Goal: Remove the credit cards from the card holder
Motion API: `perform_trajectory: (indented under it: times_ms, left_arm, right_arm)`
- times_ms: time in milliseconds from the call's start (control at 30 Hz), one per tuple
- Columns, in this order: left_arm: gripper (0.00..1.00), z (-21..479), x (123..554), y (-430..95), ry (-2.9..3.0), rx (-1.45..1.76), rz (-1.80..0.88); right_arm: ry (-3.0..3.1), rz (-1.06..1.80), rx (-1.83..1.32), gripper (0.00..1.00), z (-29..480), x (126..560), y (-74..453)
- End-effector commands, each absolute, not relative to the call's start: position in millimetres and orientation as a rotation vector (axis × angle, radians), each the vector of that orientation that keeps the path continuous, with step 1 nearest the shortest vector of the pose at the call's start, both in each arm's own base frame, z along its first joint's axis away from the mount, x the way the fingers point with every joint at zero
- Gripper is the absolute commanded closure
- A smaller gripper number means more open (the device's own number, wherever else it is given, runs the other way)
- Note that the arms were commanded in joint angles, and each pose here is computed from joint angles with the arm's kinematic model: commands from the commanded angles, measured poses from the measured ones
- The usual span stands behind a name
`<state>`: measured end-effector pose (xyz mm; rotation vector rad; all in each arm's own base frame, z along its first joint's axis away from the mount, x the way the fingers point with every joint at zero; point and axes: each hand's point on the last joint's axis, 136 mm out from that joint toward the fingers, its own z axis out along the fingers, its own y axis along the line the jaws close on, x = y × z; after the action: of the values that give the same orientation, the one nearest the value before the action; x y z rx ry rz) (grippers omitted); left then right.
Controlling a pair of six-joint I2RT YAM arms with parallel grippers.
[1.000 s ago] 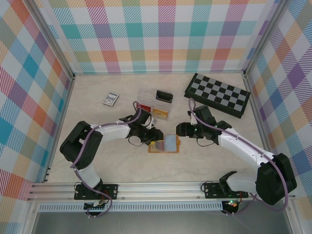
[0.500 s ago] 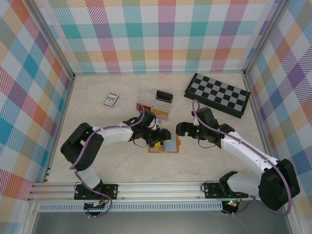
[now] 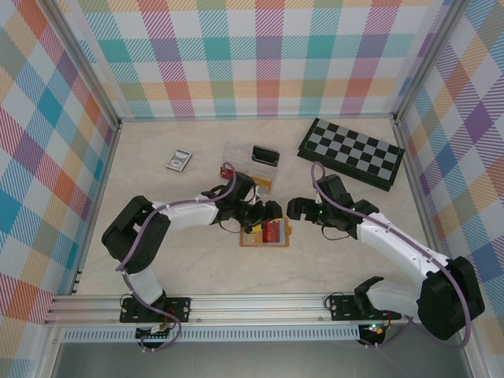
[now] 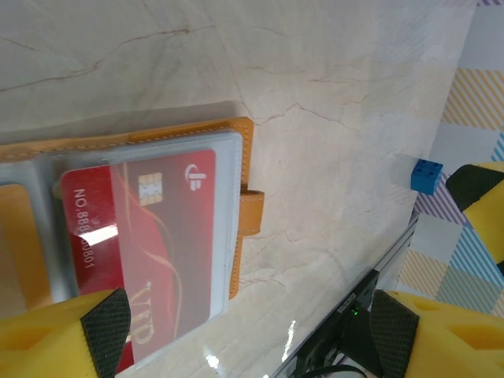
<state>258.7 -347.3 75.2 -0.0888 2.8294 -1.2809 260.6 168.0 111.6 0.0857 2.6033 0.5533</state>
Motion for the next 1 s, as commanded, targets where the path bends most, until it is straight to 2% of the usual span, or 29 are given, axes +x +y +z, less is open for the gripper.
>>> perform_trajectory:
  times_ms: [0, 133, 233, 500, 667, 967]
  left_arm:
    - [0.18, 75.2, 263.6, -337.7, 2.826, -0.138, -1.232]
    - [0.18, 74.4, 269.0, -316.9, 2.811, -0.220, -1.200]
    - [0.20, 72.1, 269.1, -305.1, 2.808, -0.266, -1.195]
    - [0.34, 66.8, 264.9, -293.6, 2.821, -0.316, -1.191]
    - [0.37, 66.1, 262.2, -298.5, 2.854, -0.300, -1.205]
    - [0.58, 59.2, 261.8, -310.6, 2.883, -0.267, -1.243]
  right_arm:
    - [2.634, 0.585, 0.066, 0.00, 110.0, 259.3, 173.7]
    - [2.678, 0.651, 0.010, 0.01, 104.9, 256.3, 186.7]
    - [2.715, 0.729, -0.020, 0.10, 100.8, 253.6, 200.4]
    - [2.823, 0.808, -0.038, 0.46, 81.6, 247.7, 234.3]
    - [2.861, 0.827, -0.030, 0.53, 68.9, 245.9, 250.3]
    - [2.925, 0.801, 0.005, 0.64, 48.2, 247.3, 255.3]
